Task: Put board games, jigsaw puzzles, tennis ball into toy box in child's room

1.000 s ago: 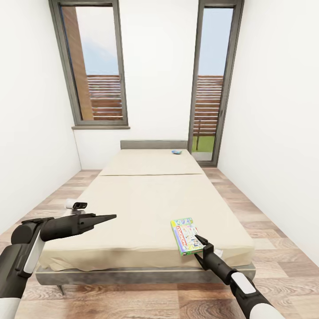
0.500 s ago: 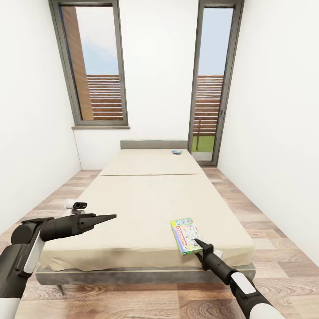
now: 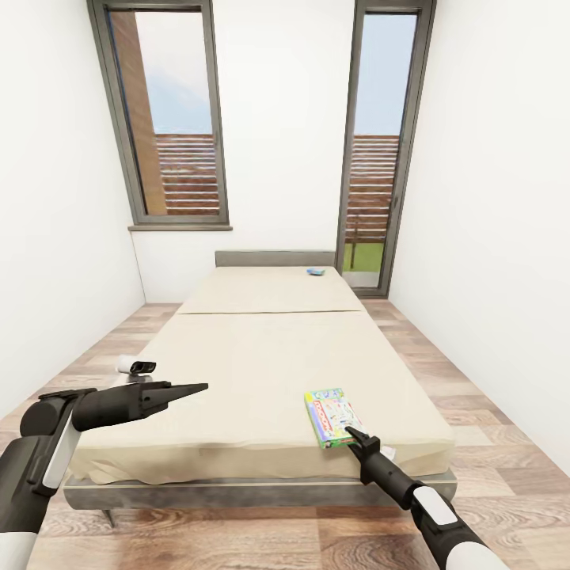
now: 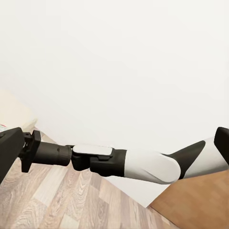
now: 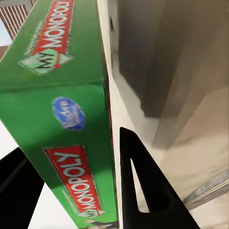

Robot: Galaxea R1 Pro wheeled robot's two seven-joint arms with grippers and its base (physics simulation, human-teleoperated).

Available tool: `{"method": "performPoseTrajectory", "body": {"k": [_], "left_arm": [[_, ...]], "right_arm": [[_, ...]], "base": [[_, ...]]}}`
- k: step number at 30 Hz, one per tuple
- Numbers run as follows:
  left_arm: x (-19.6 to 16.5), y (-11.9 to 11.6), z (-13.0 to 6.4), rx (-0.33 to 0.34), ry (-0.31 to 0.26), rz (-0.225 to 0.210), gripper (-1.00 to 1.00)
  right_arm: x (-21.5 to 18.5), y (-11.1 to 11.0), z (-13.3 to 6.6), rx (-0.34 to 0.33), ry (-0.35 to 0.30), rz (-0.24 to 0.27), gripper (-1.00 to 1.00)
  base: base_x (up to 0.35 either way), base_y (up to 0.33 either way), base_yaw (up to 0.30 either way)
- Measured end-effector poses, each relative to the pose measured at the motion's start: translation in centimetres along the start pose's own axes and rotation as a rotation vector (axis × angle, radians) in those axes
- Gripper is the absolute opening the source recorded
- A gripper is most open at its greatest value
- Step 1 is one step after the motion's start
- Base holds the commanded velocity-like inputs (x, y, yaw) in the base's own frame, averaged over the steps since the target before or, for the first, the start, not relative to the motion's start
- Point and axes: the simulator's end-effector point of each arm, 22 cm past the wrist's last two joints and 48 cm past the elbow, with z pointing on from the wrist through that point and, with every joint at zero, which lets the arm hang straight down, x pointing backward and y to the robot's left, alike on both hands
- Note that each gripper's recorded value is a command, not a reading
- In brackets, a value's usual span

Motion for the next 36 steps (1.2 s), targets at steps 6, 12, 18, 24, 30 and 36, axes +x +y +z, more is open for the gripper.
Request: {"method": "performPoseTrajectory", "body": {"k": [6, 12, 18, 24, 30, 36], "left_arm": [[-0.4, -0.2, 0.0, 0.000, 0.000, 0.000, 1.00], [-1.7, -0.7, 0.1, -0.003, 0.000, 0.001, 1.00], [-3.0, -1.4, 0.3, -0.004, -0.001, 0.003, 1.00], [-4.3, -2.0, 0.4, -0.006, -0.002, 0.007, 1.00], [-6.3, -2.6, -0.2, -0.019, -0.023, 0.021, 1.00], [-8.2, -3.1, -0.8, -0.032, -0.049, 0.030, 1.00]], "right_arm": [[0.0, 0.4, 0.0, 0.001, 0.001, -0.001, -1.00], [0.1, 1.8, 0.0, 0.003, 0.003, -0.003, -1.00], [0.0, 3.6, 0.1, -0.004, 0.005, -0.010, -1.00], [0.0, 5.6, 0.3, -0.011, 0.013, -0.018, -1.00], [0.5, 7.3, 0.4, -0.013, 0.049, -0.012, -1.00], [0.5, 9.0, 0.4, -0.027, 0.052, -0.013, -1.00]], "base": [[0.000, 0.000, 0.000], [0.000, 0.000, 0.000], [0.000, 0.000, 0.000], [0.000, 0.000, 0.000], [0.000, 0.000, 0.000], [0.000, 0.000, 0.000]]}}
